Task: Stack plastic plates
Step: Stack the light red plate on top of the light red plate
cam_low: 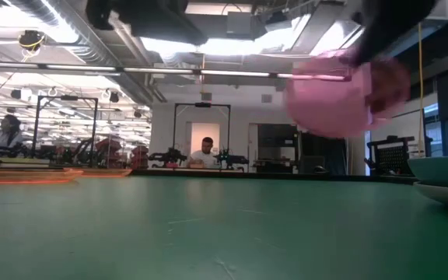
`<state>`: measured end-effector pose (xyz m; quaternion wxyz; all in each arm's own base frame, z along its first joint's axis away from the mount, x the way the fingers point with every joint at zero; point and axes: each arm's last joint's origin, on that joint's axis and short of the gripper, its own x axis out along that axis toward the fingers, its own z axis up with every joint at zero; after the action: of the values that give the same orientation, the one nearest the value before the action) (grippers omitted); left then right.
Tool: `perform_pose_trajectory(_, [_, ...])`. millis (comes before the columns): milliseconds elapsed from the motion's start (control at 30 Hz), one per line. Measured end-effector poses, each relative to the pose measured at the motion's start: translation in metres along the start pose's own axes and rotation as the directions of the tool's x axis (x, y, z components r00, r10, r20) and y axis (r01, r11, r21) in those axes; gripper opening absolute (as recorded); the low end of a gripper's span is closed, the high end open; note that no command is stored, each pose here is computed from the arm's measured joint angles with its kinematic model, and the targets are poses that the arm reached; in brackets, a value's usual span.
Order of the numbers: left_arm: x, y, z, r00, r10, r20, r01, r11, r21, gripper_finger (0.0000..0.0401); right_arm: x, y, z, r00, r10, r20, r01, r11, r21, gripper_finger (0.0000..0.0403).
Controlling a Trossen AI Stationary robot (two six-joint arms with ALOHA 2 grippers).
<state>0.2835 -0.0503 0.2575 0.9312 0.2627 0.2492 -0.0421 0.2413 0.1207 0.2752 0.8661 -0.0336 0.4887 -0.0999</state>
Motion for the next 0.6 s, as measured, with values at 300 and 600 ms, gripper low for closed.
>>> perform_pose_trajectory(300, [-0.003,0.004,-0.006,0.999,-0.001,-0.045,0.0,0.999,-0.034,0.011,-0.041,-0.013,-0.026,0.911,0.337,-0.238,-0.233,0.896,0.378,0.0002])
perform_pose_trajectory(600, [-0.002,0.009,-0.009,0.998,0.012,-0.065,-0.017,0.997,-0.078,0.011,-0.05,0.004,-0.037,0.813,0.47,-0.344,-0.213,0.79,0.575,0.0003])
